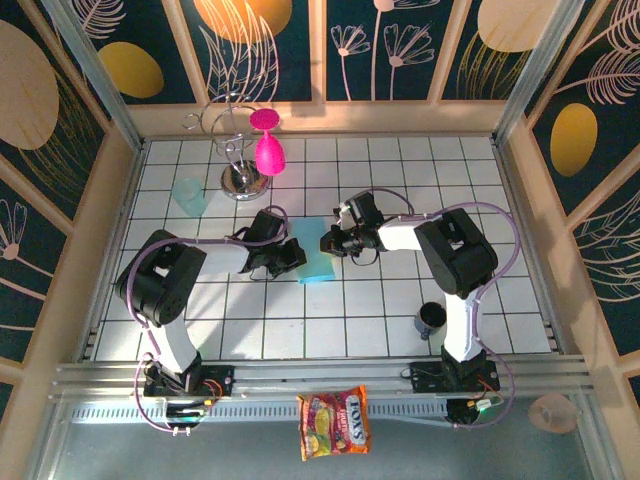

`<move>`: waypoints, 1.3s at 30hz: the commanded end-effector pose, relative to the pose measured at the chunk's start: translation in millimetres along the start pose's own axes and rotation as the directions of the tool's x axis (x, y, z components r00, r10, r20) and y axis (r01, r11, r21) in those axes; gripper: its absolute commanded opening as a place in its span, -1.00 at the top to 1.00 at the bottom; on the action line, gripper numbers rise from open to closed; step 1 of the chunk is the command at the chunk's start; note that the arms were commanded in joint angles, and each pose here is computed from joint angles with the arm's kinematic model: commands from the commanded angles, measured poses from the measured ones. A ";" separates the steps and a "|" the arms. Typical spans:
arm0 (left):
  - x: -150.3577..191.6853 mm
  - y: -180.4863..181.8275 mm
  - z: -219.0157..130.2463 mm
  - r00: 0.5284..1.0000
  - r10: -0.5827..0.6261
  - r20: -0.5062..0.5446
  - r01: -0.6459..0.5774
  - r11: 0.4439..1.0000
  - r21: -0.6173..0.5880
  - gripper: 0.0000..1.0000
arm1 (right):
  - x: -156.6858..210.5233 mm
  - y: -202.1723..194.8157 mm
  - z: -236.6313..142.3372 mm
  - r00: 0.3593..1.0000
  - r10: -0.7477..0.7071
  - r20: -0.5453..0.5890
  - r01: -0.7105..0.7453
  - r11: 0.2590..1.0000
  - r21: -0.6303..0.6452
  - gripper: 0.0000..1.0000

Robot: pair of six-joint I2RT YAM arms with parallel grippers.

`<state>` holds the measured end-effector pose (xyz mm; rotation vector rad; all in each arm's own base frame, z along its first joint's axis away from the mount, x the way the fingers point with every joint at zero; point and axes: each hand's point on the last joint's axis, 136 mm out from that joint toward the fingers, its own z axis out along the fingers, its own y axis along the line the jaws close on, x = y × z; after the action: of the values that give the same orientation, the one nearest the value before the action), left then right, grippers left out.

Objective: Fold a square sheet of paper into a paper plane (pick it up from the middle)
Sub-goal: First fold the square sheet of paper in half at the center of the table.

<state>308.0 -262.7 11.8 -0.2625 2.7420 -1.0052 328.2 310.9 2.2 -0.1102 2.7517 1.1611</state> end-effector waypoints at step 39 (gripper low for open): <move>70.6 66.0 -17.4 0.992 0.011 -0.128 -0.038 0.978 -0.207 0.82 | 96.9 -171.4 -5.7 0.961 0.254 -0.105 -0.150 0.806 0.573 1.00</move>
<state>275.6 -260.3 10.7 -0.1325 2.7600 -0.9784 328.6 310.1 2.0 -0.1021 2.7432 1.1591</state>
